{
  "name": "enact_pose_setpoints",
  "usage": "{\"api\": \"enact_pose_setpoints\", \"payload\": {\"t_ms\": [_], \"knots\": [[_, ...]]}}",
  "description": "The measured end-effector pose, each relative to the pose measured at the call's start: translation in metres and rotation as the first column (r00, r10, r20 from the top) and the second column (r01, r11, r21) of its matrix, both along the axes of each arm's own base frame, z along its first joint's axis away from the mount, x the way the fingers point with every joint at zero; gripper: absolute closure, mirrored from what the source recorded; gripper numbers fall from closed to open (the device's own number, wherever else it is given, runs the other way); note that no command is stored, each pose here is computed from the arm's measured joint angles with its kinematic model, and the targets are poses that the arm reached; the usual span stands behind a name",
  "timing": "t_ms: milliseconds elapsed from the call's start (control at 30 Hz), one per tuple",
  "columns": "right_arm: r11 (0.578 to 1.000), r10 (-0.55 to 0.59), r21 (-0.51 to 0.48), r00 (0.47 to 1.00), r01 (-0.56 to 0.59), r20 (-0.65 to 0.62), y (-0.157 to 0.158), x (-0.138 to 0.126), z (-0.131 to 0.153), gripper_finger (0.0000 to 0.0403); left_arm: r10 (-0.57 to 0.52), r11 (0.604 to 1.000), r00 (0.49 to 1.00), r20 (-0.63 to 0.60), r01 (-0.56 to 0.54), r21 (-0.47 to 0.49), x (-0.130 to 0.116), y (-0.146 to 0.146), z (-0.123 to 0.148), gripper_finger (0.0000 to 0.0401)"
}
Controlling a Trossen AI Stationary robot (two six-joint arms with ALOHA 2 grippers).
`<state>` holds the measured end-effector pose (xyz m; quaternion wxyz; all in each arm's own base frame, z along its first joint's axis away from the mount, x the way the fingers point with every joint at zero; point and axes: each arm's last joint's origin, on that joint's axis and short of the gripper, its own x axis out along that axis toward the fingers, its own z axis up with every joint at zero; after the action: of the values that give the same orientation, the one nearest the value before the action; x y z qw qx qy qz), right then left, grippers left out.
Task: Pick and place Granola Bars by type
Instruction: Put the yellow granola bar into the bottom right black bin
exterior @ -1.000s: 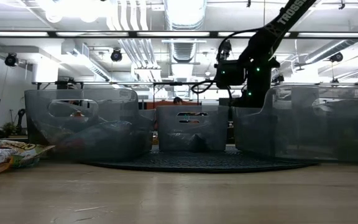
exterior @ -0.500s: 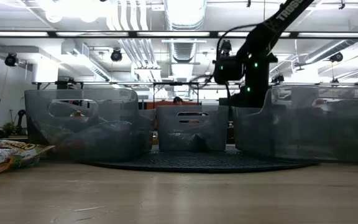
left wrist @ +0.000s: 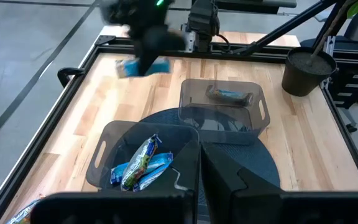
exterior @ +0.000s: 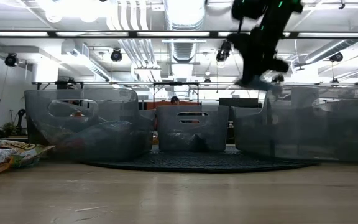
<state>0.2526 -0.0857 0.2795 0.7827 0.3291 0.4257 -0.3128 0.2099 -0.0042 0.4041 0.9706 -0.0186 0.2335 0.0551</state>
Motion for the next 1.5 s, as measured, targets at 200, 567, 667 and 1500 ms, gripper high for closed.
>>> {"api": "enact_pose_setpoints", "payload": {"t_ms": [200,567,667,1500], "knots": [[0.991,0.134,0.012,0.983,-0.137,0.128,0.053,-0.012,0.028,0.0375,0.0,1.0,1.0,0.0,0.0,0.0,0.0,0.0,0.0,0.0401],[0.954,0.297,0.031,0.953,-0.299,0.059,0.112,0.001,0.011,0.0375,0.002,1.0,1.0,0.001,-0.002,0.001,0.0,0.0,0.0,0.0401],[0.94,0.339,0.032,0.941,-0.339,0.001,0.119,0.01,-0.003,0.0375,0.002,1.0,1.0,0.0,-0.002,0.001,0.0,0.0,0.0,0.0401],[0.933,0.356,0.088,0.929,-0.348,-0.1,0.124,0.019,-0.023,0.0212,0.003,1.0,1.0,0.0,-0.003,-0.002,0.0,0.0,0.0,0.0401]]}}
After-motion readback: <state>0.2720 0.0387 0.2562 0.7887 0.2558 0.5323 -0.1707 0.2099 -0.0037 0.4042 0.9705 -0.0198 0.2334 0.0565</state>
